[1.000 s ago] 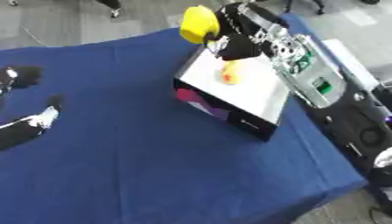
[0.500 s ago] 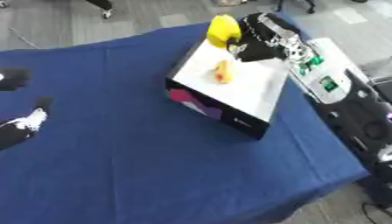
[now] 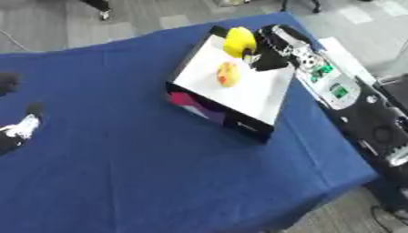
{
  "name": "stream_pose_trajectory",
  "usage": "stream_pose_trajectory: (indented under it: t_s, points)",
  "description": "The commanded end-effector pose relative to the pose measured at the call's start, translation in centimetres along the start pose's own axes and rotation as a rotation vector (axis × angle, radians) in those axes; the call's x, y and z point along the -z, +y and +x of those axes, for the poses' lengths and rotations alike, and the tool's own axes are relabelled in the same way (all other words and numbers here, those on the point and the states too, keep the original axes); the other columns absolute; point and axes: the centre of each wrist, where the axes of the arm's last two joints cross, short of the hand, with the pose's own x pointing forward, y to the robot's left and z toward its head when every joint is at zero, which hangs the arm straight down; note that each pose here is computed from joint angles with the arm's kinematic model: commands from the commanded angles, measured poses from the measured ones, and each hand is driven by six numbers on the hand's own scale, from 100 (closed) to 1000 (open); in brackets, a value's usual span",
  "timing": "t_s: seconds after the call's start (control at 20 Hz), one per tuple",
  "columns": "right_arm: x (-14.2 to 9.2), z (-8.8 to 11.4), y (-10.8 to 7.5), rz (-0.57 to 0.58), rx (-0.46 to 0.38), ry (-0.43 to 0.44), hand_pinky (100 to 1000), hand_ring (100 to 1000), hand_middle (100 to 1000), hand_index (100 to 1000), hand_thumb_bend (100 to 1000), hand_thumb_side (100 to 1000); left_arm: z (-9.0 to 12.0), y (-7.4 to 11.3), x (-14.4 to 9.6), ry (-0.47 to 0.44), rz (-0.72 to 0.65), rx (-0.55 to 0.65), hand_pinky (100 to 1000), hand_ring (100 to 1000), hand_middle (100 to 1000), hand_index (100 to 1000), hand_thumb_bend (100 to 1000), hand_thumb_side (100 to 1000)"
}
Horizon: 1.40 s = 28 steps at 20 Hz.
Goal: Pick up the objects with one hand, pass them to the other hand, and then place them into the box on the other side of the table.
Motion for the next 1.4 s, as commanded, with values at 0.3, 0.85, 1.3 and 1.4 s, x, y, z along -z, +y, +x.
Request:
stream_pose_trajectory:
  t_s: [0.3,0.85,1.3,1.4]
  points:
    - [-0.1,-0.9,-2.4,-0.043,-0.109,0.034,873,776,833,906,100,284,0.2,1.1,0.1,-0.004,0.063,-0.017,793,708,683,811,228,521]
    - [-0.5,-0.5,-2.8,-0.121,-0.109,0.021,882,814,931,923,100,329,0.2,1.2,0.2,-0.005,0.075,-0.026,796,709,683,809,208,523]
    - [-1.1,1.3,-3.4,-0.167,0.073,-0.112,878,815,926,914,100,395,-0.6,3.0,-0.2,0.033,0.106,0.009,799,716,695,812,160,538]
    - [-1.2,1.6,-3.5,-0.193,0.097,-0.138,874,808,917,904,100,358,-1.0,4.0,-0.4,0.061,0.130,0.031,799,720,701,814,170,515]
